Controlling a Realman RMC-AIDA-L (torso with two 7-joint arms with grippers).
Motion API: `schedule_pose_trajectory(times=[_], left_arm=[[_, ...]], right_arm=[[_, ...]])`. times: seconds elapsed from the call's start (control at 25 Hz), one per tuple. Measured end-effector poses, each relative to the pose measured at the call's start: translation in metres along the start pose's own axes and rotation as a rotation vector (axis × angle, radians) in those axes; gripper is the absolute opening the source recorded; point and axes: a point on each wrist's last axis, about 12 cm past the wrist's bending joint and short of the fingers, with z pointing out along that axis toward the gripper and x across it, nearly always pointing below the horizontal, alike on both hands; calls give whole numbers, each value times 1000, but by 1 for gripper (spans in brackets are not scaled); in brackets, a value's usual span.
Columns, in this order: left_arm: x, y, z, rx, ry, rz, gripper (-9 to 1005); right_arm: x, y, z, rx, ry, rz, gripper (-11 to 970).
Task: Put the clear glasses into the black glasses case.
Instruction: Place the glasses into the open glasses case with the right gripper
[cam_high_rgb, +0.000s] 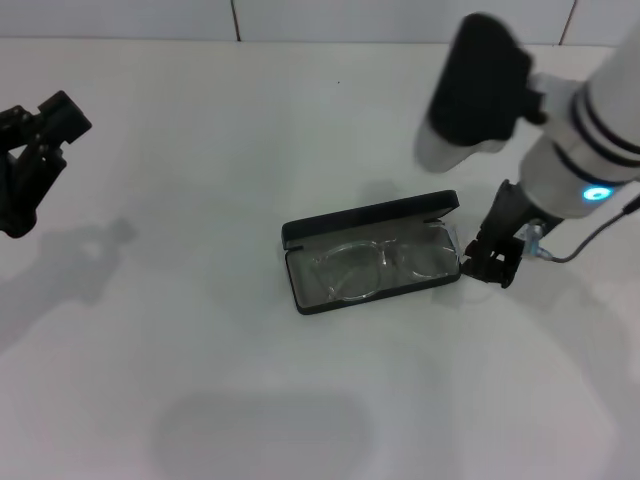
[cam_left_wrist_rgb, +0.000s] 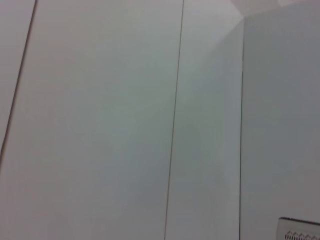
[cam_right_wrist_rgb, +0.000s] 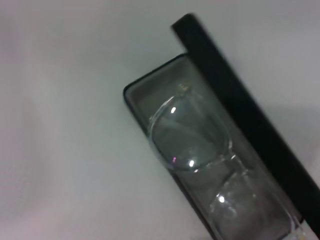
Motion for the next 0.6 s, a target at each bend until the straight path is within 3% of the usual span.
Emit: schedule_pose_trajectory(times=[0.28,0.6], left_arm=[[-3,3,4,12,-1,5,96],[-4,4,6,16,-3,4,96]], right_arm=[[29,-12,-16,7,-131,131,143],[76,-40,-33,5,-325,314,143]])
